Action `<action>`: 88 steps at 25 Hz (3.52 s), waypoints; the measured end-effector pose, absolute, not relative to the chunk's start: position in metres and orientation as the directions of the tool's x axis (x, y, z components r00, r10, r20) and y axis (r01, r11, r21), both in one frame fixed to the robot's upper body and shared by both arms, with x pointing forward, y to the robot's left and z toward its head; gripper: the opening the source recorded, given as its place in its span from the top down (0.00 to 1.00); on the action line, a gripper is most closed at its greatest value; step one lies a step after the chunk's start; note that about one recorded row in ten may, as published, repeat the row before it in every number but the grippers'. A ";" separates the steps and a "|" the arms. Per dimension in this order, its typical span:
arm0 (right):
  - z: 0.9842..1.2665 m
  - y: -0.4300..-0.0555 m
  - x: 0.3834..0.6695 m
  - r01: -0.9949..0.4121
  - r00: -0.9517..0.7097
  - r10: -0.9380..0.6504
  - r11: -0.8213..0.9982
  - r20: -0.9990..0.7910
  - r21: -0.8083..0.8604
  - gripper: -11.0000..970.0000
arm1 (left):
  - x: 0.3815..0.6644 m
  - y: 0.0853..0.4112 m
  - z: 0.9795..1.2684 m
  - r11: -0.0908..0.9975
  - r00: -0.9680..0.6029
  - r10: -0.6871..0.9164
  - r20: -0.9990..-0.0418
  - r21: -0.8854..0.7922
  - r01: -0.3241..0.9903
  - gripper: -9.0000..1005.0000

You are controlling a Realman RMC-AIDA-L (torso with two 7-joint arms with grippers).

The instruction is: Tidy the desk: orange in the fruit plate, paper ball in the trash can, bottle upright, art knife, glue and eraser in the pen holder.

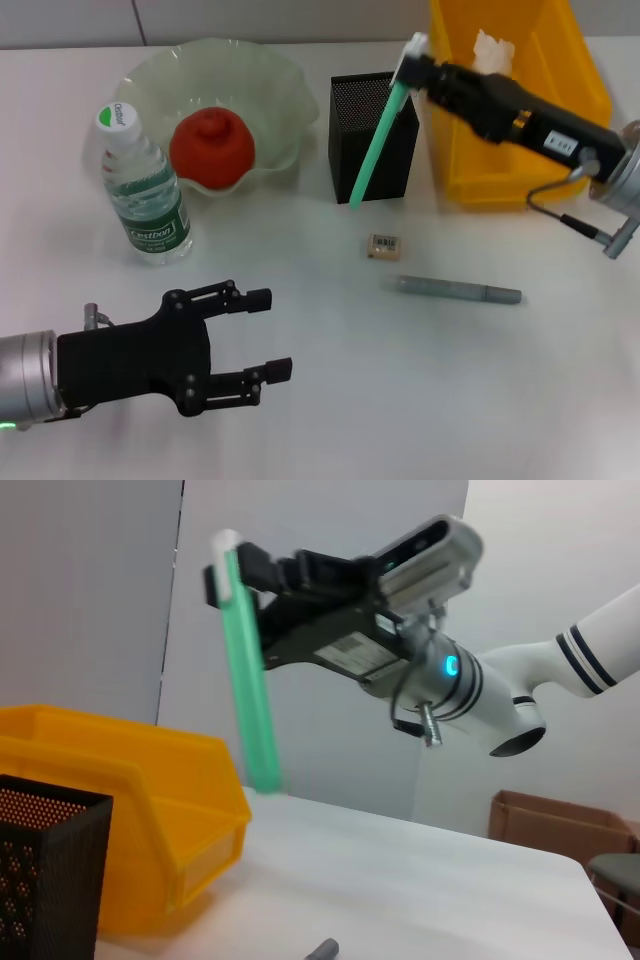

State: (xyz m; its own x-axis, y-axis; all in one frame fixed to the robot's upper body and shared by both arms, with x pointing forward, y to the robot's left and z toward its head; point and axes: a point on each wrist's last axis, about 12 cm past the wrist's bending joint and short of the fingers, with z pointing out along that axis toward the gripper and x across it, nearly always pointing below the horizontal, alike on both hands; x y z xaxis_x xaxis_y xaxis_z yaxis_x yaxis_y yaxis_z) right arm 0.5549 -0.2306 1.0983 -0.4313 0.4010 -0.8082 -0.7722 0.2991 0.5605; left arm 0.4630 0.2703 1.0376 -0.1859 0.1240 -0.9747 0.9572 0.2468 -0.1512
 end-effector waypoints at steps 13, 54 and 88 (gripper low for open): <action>1.093 -0.244 0.582 -0.574 -0.479 0.532 0.412 -0.698 0.708 0.80 | 0.459 0.269 1.035 0.244 -0.185 0.122 -0.975 -0.151 0.958 0.23; 1.094 -0.203 0.615 -0.743 -0.096 0.052 0.661 -0.994 0.106 0.80 | 0.458 0.268 1.034 0.260 -0.192 0.105 -0.976 -0.160 0.952 0.23; 1.096 -0.201 0.616 -0.750 -0.053 0.017 0.660 -0.998 0.051 0.79 | 0.457 0.277 1.020 0.482 -0.102 0.078 -0.992 -0.052 0.875 0.23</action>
State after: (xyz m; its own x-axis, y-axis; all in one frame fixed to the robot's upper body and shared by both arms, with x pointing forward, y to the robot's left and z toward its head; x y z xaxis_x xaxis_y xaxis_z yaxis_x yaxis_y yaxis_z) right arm 0.6159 -0.2014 1.0956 -0.0527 0.0168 -0.9985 -0.7499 0.6596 0.0506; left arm 0.4566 0.2773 1.0197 -0.1023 0.0783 -0.9917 0.8748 0.4816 -0.0522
